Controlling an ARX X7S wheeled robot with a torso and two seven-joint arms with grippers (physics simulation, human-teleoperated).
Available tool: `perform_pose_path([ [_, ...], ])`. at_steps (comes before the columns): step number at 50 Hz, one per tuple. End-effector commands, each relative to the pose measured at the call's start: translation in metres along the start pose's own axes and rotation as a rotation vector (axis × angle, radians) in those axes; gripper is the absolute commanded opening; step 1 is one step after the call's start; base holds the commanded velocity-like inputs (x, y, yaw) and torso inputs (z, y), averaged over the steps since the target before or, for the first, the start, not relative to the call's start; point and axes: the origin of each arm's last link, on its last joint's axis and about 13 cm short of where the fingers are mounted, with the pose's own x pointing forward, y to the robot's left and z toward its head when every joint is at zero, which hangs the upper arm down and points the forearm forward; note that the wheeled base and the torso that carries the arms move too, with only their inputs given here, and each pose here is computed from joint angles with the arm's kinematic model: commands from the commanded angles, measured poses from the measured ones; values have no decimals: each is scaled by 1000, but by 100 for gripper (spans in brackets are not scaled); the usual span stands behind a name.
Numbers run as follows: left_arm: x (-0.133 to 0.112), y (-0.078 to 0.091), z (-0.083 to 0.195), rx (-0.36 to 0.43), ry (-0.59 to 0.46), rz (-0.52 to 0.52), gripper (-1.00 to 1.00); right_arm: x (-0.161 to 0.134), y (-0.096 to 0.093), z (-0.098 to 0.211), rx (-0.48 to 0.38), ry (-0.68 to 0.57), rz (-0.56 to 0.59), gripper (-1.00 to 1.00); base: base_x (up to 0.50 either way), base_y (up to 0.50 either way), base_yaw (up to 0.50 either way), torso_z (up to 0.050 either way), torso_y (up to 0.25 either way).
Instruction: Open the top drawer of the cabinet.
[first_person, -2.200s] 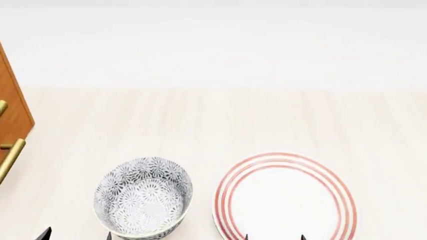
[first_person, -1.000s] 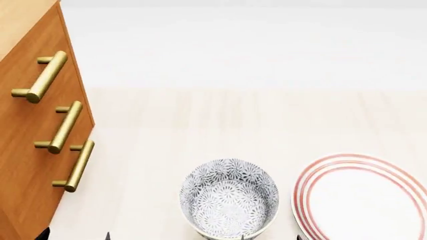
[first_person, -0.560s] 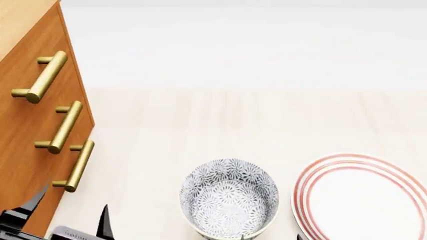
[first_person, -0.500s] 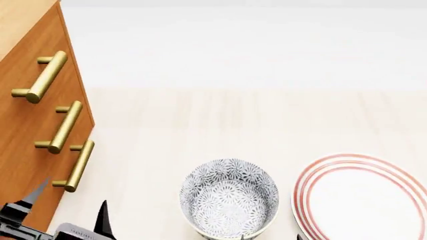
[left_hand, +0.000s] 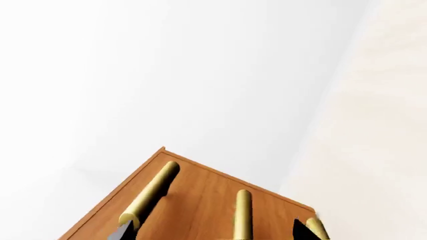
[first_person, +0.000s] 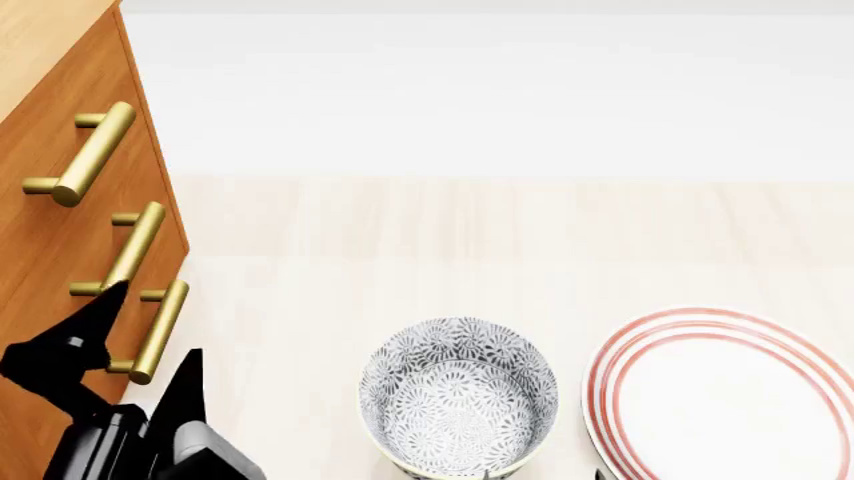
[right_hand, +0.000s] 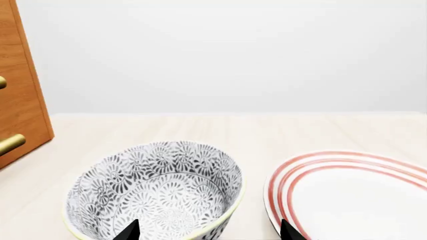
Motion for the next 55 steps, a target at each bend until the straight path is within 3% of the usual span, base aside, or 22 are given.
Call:
perform_pose_path([
  [1,17,22,0,78,23,66,100,2,0,1,5,-11,-4,100,0,0,0,0,0],
  [9,34,46,6,15,43,121,100,3,0,1,8,-9,-6,100,0,0,0,0,0],
  [22,40,61,12,60,13,147,100,2,0,0,9,-6,-2,100,0,0,0,0,0],
  [29,45,69,14,6,20,149,100,1,0,-1,9,-5,-1,100,0,0,0,0,0],
  [42,55,77,16,80,2,149,100,1,0,-2,8,-2,-2,100,0,0,0,0,0],
  [55,68,75,11,61,29,123,100,2,0,-2,9,2,-3,100,0,0,0,0,0],
])
